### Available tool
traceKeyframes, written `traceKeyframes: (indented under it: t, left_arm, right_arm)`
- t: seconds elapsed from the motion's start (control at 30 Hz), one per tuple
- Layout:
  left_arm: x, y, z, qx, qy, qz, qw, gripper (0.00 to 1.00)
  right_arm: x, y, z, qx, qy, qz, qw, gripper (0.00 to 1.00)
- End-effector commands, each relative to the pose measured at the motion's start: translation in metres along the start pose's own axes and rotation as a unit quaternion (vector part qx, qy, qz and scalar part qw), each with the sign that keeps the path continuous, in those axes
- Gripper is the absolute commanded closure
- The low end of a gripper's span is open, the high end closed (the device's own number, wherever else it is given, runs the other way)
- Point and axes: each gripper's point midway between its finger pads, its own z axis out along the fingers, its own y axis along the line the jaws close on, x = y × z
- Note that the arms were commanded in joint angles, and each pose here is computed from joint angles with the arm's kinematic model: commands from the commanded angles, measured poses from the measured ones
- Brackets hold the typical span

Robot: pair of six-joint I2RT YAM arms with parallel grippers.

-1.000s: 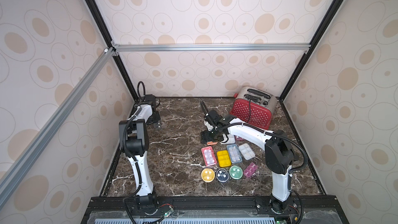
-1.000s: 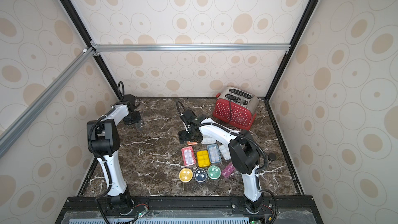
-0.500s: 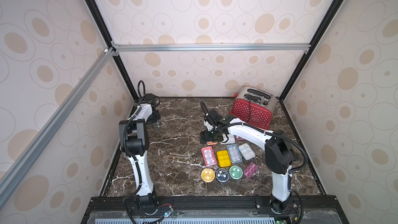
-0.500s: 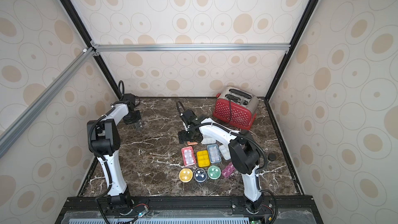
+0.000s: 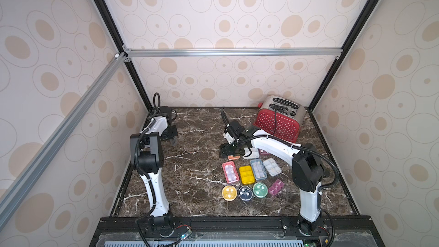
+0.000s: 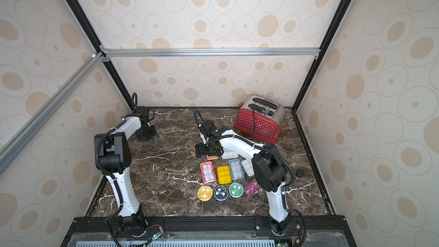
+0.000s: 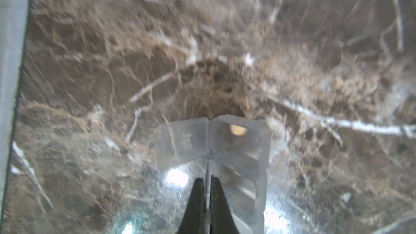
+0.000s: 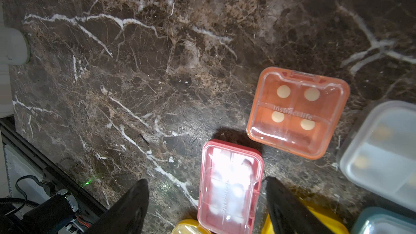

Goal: Close pillboxes
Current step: Pick up the pillbox at the center of the board, then place the pillbox at the center of the board.

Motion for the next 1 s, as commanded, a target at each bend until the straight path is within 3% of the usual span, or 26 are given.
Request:
traceKeyframes:
  t: [0.0, 0.57, 0.97]
  left_arm:
    - [0.021, -0.007, -0.017, 0.022, 0.02, 0.015, 0.999, 0.93]
    - [0.087, -0.065, -0.062, 0.073, 0.005, 0.07, 0.995, 0.94]
    - [0.138, -0.109, -0.071, 0.105, 0.013, 0.098, 0.99, 0.94]
  right_arm:
    - [-0.004, 0.003, 0.003, -0.006, 0.003, 0.0, 1.0, 0.16]
    - [0.001, 0.001, 0.008, -0.005, 0.007, 0.003, 1.0, 0.16]
    - [0.004, 0.003, 0.017, -0.014, 0.012, 0.009, 1.0, 0.16]
